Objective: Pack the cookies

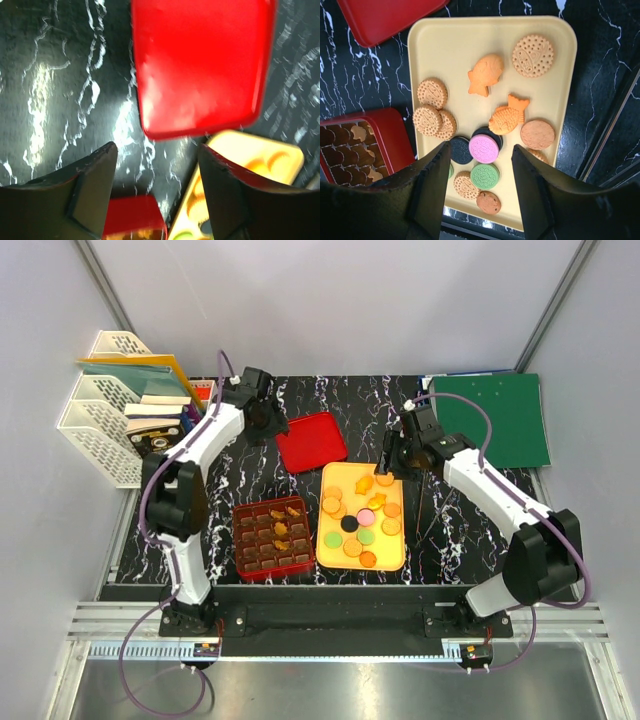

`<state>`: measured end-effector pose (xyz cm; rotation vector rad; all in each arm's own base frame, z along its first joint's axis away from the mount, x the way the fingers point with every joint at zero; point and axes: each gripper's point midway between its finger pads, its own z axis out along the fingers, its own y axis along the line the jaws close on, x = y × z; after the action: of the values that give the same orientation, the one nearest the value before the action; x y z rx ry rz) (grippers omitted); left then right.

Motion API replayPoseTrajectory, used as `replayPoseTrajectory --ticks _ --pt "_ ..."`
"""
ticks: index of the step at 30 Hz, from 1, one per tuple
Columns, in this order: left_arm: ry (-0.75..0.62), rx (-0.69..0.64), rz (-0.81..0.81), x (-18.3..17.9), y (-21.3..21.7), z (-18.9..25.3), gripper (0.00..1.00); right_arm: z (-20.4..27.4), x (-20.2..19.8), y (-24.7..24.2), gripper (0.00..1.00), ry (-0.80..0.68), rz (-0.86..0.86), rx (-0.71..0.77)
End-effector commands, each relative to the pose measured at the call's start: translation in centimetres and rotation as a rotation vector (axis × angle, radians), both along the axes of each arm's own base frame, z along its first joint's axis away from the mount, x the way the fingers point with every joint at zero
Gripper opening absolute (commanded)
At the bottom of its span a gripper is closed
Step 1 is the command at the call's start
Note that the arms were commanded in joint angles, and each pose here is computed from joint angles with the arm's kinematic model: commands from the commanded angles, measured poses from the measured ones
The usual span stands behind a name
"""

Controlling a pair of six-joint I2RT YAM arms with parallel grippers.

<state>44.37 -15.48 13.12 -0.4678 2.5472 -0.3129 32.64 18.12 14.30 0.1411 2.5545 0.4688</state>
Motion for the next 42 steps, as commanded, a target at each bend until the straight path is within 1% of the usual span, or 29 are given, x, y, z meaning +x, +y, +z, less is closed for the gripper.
replayPoseTrajectory --ticks 1,2,3,8,13,17,20,21,22,24,28,33,35,36,38,39,42 --pt "0.004 0.037 0.071 2.8 1.7 -1.4 0.64 3.9 1.6 0.4 0.59 -0.139 -0.009 0.031" --pt "0.009 0.028 0.087 3.3 1.7 -1.8 0.61 4.1 1.5 0.6 0.59 -0.137 -0.001 0.04" --pt "0.033 0.03 0.094 3.5 1.8 -3.0 0.61 4.2 1.5 0.6 0.59 -0.135 0.001 0.041" --pt "0.05 0.018 0.109 4.8 1.2 -5.3 0.61 4.0 1.4 0.6 0.59 -0.11 0.003 0.029" --pt "0.109 0.023 0.111 4.2 0.9 -8.2 0.6 3.6 1.3 0.4 0.59 -0.093 0.011 0.008" --pt "0.12 0.019 0.107 4.2 0.5 -9.4 0.6 3.1 0.9 0.3 0.59 -0.078 0.014 0.002" --pt "0.132 0.033 0.089 3.9 0.1 -10.2 0.57 2.7 0.6 0.2 0.59 -0.065 0.012 0.003" --pt "0.134 0.038 0.083 3.8 -0.1 -10.3 0.55 2.4 0.5 0.2 0.6 -0.058 0.013 -0.002" --pt "0.141 0.046 0.081 3.6 0.0 -10.7 0.49 2.4 0.4 0.1 0.59 -0.056 0.01 0.001" --pt "0.148 0.056 0.077 3.3 0.1 -10.9 0.42 2.2 0.2 0.0 0.6 -0.049 0.007 0.001" --pt "0.172 0.082 0.08 2.3 0.7 -11.8 0.37 1.8 0.1 -0.1 0.59 -0.043 0.011 -0.007" --pt "0.192 0.091 0.07 1.7 0.9 -12.5 0.22 1.4 0.0 -0.1 0.59 -0.034 0.014 -0.012" --pt "0.199 0.096 0.065 1.5 0.9 -12.8 0.18 1.4 0.0 -0.1 0.59 -0.032 0.016 -0.016" --pt "0.204 0.098 0.063 1.4 1.0 -12.9 0.14 1.4 0.0 -0.2 0.59 -0.032 0.013 -0.017" --pt "0.206 0.101 0.056 1.3 0.9 -13.1 0.07 1.4 0.0 -0.2 0.59 -0.033 0.015 -0.018" --pt "0.21 0.105 0.055 1.1 1.0 -13.2 0.0 1.5 0.0 -0.1 0.59 -0.034 0.014 -0.017" --pt "0.203 0.107 0.059 1.0 1.2 -12.8 0.0 1.7 0.2 -0.2 0.59 -0.043 0.013 -0.018"
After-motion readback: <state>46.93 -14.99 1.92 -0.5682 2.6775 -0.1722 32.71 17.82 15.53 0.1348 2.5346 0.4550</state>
